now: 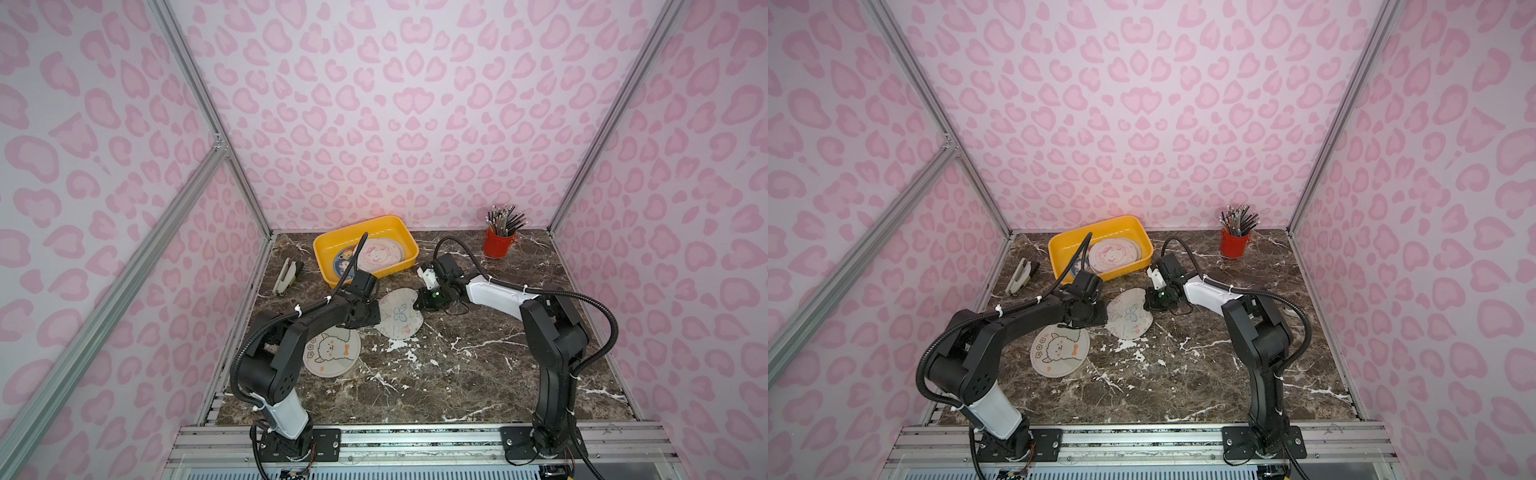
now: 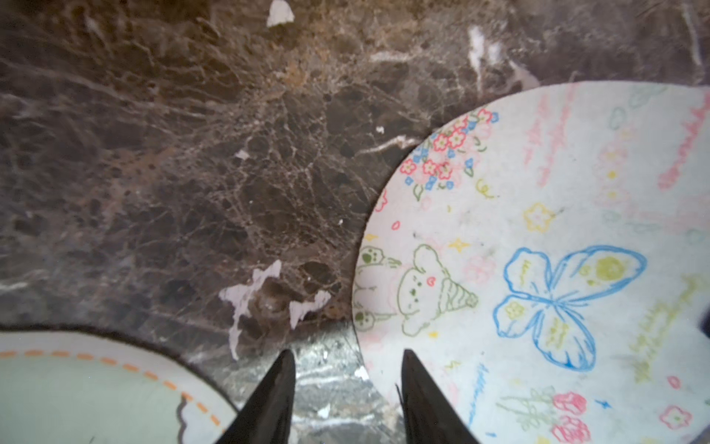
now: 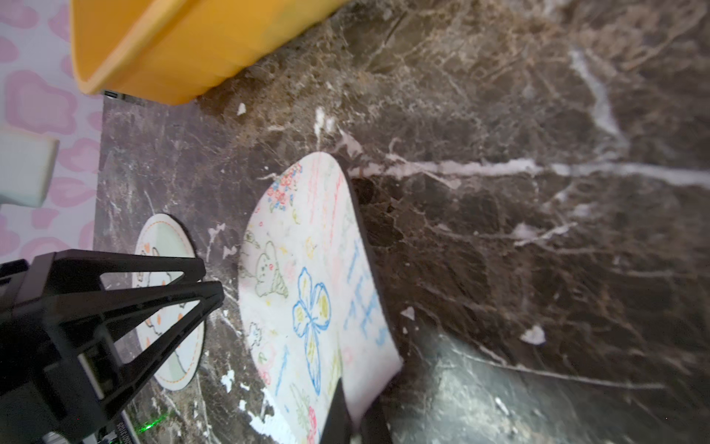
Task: Put the coasters into the storage box
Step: Pick up the coaster from the center of the board.
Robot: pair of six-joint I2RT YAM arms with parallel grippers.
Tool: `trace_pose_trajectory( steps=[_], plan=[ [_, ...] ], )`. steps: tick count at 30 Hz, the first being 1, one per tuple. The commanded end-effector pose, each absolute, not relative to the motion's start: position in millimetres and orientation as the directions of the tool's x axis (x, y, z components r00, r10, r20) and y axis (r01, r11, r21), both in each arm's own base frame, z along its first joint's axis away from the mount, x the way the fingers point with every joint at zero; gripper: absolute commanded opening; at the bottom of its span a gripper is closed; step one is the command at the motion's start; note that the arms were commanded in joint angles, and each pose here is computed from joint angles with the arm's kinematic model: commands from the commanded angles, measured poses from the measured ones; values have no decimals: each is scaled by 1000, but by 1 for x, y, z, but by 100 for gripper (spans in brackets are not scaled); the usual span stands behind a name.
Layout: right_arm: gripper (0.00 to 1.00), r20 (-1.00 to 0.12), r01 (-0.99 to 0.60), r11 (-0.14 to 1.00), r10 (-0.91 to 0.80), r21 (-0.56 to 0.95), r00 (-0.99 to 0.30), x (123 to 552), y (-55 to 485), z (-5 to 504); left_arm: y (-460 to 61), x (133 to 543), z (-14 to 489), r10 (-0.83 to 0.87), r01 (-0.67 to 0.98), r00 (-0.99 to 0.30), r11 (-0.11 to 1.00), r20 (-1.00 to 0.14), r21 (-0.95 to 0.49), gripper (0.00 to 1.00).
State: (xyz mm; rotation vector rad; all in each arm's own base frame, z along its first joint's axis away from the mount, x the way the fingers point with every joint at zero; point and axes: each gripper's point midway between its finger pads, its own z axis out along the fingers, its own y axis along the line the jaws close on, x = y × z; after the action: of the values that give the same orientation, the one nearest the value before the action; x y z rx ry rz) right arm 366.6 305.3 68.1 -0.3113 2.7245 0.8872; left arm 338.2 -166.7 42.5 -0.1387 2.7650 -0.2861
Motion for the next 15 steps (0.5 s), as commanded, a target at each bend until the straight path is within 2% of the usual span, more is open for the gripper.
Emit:
trace_pose_trajectory(
  steps=[1,7,15],
  plan=[
    [1,-331,-304,763,-126,570,-935,367,314,93,-163,331,51,-144,-68,-932,971,-334,-227,53],
    [1,-410,-391,701,-153,596,-899,369,335,147,-153,322,71,-170,-77,-917,963,-360,-257,64],
    [0,-520,-476,636,-134,607,-843,395,363,214,-129,306,86,-218,-117,-900,955,-377,-273,75]
  ],
)
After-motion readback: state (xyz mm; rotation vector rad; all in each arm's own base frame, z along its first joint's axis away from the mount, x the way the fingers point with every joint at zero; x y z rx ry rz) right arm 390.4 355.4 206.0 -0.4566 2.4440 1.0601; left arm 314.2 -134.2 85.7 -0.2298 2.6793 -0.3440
